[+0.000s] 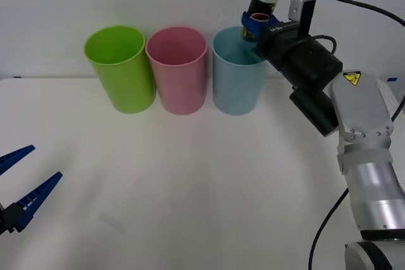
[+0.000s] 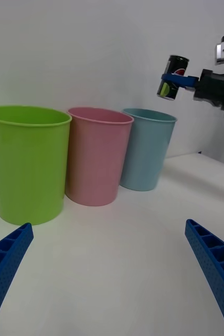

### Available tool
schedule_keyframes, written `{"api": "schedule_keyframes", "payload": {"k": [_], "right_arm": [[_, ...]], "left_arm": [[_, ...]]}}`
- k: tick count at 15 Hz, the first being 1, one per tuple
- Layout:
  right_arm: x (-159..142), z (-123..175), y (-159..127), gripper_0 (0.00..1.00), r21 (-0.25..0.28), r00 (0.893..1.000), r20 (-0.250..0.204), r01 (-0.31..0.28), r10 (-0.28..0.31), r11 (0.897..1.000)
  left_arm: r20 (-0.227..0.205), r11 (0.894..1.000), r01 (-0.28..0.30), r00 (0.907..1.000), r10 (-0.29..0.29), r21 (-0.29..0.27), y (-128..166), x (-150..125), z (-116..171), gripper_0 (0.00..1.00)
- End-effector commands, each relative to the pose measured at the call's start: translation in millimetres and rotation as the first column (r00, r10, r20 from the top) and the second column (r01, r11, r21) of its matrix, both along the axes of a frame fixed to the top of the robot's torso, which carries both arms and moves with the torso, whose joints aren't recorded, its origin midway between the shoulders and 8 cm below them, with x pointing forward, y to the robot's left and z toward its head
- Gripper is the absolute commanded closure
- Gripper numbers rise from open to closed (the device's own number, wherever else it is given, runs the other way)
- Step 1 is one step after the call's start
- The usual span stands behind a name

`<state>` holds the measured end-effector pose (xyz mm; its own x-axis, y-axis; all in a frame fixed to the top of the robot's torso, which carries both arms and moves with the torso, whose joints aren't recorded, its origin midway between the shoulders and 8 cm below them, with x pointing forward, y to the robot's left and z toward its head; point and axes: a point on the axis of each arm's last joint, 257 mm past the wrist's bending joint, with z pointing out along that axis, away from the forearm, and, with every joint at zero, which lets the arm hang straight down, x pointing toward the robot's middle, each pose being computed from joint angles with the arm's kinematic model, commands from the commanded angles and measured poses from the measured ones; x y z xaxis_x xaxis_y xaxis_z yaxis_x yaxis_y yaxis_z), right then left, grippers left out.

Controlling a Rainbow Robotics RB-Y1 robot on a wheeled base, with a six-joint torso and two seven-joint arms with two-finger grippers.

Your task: Grasp the object on the table and drop it into the matching bin: aluminum can to the light blue bin, PET bottle to the pink bin.

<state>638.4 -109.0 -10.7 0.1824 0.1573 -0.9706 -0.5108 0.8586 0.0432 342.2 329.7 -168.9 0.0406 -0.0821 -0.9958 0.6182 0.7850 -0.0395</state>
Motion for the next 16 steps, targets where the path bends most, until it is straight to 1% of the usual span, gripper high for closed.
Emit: {"api": "schedule_keyframes", "payload": {"k": [1,3,4,11,12,13,14,16], "right_arm": [[21.7,1.0,8.8,1.00,0.016,0.999,-0.015,0.048,-0.047,0.999],[32.2,-0.4,12.2,1.00,0.016,0.997,-0.024,0.073,-0.073,0.997],[36.0,-3.5,14.5,1.00,0.011,0.997,-0.032,0.075,-0.074,0.997],[36.4,-4.0,15.2,1.00,0.003,0.997,-0.029,0.077,-0.077,0.997],[36.4,-4.0,15.2,0.88,0.001,0.997,-0.028,0.077,-0.077,0.997],[36.8,-4.5,13.7,0.06,-0.001,0.996,-0.028,0.080,-0.080,0.997],[37.0,-4.5,12.9,0.00,-0.004,0.996,-0.026,0.083,-0.083,0.997],[37.4,-4.4,9.7,0.00,-0.016,0.996,-0.020,0.089,-0.089,0.996]], "left_arm": [[0.000,1.000,0.000,1.0000,0.000,0.000,0.0,0.0,0.0,0.00],[0.000,1.000,0.000,1.0000,0.000,0.000,0.0,0.0,0.0,0.00],[0.000,1.000,0.000,1.0000,0.000,0.000,0.0,0.0,0.0,0.00],[0.000,1.000,0.000,1.0000,0.000,0.000,0.0,0.0,0.0,0.00],[0.000,1.000,0.000,1.0000,0.000,0.000,0.0,0.0,0.0,0.00],[0.000,1.000,0.000,1.0000,0.000,0.000,0.0,0.0,0.0,0.00],[0.000,1.000,0.000,1.0000,0.000,0.000,0.0,0.0,0.0,0.00],[0.000,1.000,0.000,1.0000,0.000,0.000,0.0,0.0,0.0,0.00]]}}
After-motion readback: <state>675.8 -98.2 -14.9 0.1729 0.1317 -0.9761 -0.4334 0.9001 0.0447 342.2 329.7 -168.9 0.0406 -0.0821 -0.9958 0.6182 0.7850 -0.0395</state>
